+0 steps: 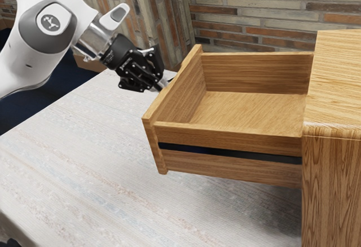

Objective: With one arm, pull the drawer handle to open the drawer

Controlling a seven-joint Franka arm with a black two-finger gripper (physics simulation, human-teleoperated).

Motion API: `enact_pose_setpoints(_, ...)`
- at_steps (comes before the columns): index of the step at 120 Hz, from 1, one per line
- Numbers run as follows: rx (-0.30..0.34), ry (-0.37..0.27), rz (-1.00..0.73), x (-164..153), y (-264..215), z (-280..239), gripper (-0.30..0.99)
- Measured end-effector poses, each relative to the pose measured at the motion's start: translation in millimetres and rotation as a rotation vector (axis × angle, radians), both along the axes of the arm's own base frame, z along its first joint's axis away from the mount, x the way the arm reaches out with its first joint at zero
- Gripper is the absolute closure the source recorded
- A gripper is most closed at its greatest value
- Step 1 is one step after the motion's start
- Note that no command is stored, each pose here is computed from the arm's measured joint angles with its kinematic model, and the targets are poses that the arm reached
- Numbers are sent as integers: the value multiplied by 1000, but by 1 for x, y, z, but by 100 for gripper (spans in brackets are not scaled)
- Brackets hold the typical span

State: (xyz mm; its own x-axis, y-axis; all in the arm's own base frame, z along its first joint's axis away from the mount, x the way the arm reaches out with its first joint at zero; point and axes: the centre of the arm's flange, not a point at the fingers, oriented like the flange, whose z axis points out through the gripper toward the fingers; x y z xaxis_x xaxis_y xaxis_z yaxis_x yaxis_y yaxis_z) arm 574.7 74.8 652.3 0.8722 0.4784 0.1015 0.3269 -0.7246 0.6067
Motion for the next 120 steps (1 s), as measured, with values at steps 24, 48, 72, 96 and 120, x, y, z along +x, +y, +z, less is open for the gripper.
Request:
enact_pose_setpoints(24, 2, 3, -15, 1, -5, -2, 69)
enact_pose_setpoints(48, 0, 3, -19, 1, -5, -2, 55)
enact_pose_setpoints(72, 7, -12, -20, -4, -5, 7, 48)
enact_pose_setpoints(96, 208, -138, -104, -60, -50, 102, 46)
enact_pose_setpoints(120, 653, -89, -262, -93, -73, 143, 23)
